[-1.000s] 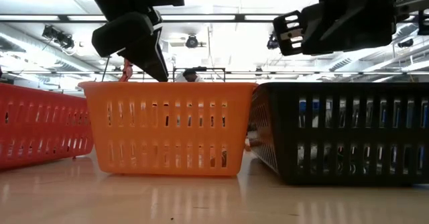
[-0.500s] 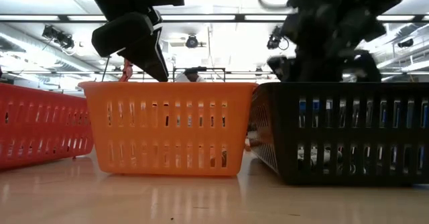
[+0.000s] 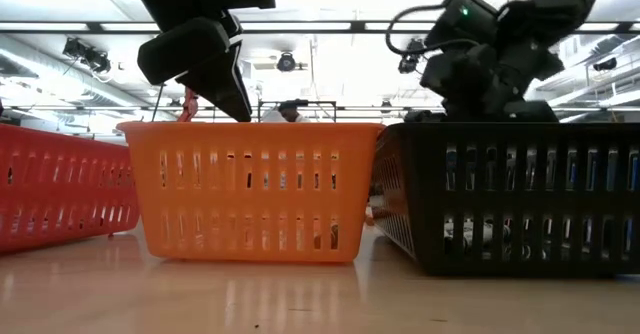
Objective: Sort crayons
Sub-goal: Put the orange crayon into the orange bin
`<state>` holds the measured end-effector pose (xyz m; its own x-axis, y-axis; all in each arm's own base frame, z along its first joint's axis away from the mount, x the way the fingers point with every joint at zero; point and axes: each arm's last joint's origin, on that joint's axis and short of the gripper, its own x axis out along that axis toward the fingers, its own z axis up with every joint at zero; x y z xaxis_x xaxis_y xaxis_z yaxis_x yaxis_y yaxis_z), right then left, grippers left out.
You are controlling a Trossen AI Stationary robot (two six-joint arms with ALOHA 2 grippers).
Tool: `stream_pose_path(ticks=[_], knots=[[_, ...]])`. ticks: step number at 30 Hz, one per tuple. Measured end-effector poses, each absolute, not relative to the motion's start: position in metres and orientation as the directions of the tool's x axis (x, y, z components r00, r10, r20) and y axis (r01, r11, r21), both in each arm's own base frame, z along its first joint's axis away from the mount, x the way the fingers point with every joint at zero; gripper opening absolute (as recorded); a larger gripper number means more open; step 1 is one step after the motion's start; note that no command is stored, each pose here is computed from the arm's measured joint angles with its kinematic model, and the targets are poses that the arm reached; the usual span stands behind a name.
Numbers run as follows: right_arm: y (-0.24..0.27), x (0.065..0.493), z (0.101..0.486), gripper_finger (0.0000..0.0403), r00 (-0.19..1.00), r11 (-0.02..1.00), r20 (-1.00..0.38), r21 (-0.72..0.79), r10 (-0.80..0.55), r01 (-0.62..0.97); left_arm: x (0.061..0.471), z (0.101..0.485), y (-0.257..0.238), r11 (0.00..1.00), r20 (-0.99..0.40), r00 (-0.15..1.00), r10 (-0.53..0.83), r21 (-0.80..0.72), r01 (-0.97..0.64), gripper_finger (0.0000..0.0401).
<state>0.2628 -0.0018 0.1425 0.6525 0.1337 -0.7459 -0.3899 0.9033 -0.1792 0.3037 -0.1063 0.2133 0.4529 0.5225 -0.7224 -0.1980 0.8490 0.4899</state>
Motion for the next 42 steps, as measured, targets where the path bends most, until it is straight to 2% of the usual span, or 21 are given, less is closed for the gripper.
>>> stream_pose_path(ticks=[4, 8, 14, 21, 27, 31, 38, 42], knots=[[-0.006, 0.256, 0.134, 0.0148, 0.655, 0.908, -0.745, -0.180, 0.127, -0.380, 0.304, 0.213, -0.106, 0.849, -0.722, 0.453, 0.523, 0.490, -0.198, 0.0121], [-0.010, 0.249, 0.126, 0.0148, 0.674, 0.909, -0.716, -0.142, 0.179, -0.392, 0.304, 0.213, -0.106, 0.849, -0.723, 0.453, 0.522, 0.490, -0.197, 0.0121], [-0.017, 0.241, 0.118, 0.0147, 0.707, 0.919, -0.688, -0.153, 0.164, -0.362, 0.304, 0.213, -0.106, 0.849, -0.722, 0.453, 0.522, 0.490, -0.197, 0.0121], [-0.018, 0.242, 0.119, 0.0147, 0.718, 0.919, -0.677, -0.161, 0.163, -0.361, 0.304, 0.213, -0.106, 0.849, -0.722, 0.453, 0.522, 0.492, -0.194, 0.0121], [-0.020, 0.248, 0.125, 0.0147, 0.778, 0.921, -0.609, -0.196, 0.154, -0.336, 0.304, 0.214, -0.106, 0.850, -0.721, 0.458, 0.520, 0.488, -0.198, 0.0121], [-0.025, 0.250, 0.117, 0.0147, 0.774, 0.927, -0.611, -0.172, 0.166, -0.334, 0.305, 0.214, -0.107, 0.851, -0.720, 0.461, 0.519, 0.486, -0.200, 0.0121], [-0.046, 0.255, 0.114, 0.0147, 0.818, 0.951, -0.572, -0.214, 0.063, -0.223, 0.305, 0.214, -0.108, 0.855, -0.721, 0.466, 0.513, 0.477, -0.202, 0.0121], [-0.060, 0.249, 0.112, 0.0147, 0.800, 0.966, -0.599, -0.193, 0.021, -0.171, 0.304, 0.214, -0.109, 0.857, -0.723, 0.467, 0.510, 0.476, -0.198, 0.0121]])
